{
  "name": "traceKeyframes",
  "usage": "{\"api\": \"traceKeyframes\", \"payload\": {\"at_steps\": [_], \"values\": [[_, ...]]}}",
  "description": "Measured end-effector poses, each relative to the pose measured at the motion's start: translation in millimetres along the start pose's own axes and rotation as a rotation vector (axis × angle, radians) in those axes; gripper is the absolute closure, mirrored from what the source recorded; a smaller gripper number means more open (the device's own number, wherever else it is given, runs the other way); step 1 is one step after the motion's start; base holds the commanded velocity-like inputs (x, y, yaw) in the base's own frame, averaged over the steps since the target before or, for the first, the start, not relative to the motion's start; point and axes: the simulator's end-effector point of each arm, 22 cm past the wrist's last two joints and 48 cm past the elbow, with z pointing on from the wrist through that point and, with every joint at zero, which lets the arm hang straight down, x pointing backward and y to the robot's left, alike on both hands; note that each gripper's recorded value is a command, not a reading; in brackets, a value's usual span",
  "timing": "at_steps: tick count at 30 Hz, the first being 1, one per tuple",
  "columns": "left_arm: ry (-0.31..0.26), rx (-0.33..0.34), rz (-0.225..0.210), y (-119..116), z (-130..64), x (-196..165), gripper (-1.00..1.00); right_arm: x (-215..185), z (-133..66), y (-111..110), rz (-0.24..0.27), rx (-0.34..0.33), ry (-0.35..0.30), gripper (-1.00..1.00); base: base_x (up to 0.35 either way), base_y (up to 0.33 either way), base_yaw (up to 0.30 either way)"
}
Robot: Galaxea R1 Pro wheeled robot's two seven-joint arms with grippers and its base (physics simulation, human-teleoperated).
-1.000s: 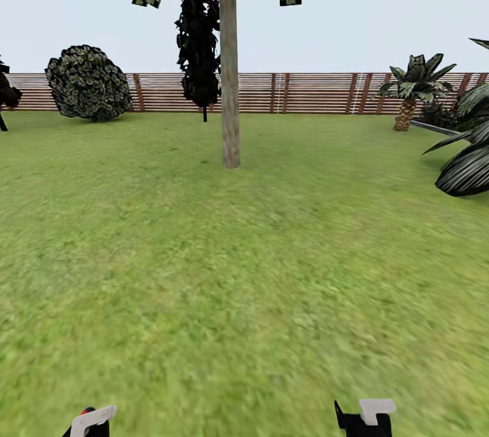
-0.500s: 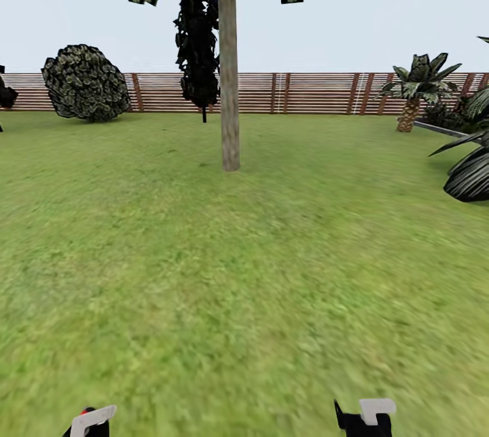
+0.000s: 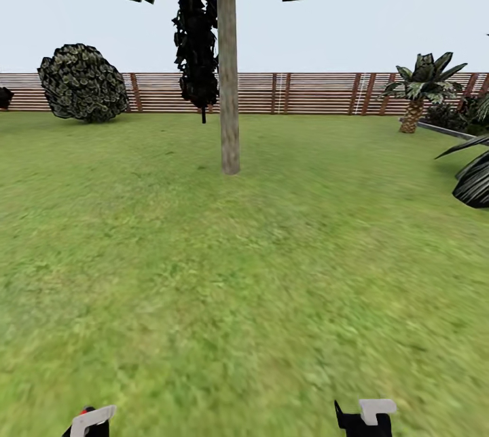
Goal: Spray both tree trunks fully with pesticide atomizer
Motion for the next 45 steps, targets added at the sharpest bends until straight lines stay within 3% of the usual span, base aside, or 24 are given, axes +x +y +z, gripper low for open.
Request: {"api": "traceKeyframes", "payload": {"at_steps": [45], "values": [[0.0,-0.001,0.001,1.0,0.2,-0.3,1.0,0.1,0.0,0.0,0.0,0.0,0.0,-1.0,0.339,0.0,0.0]]}}
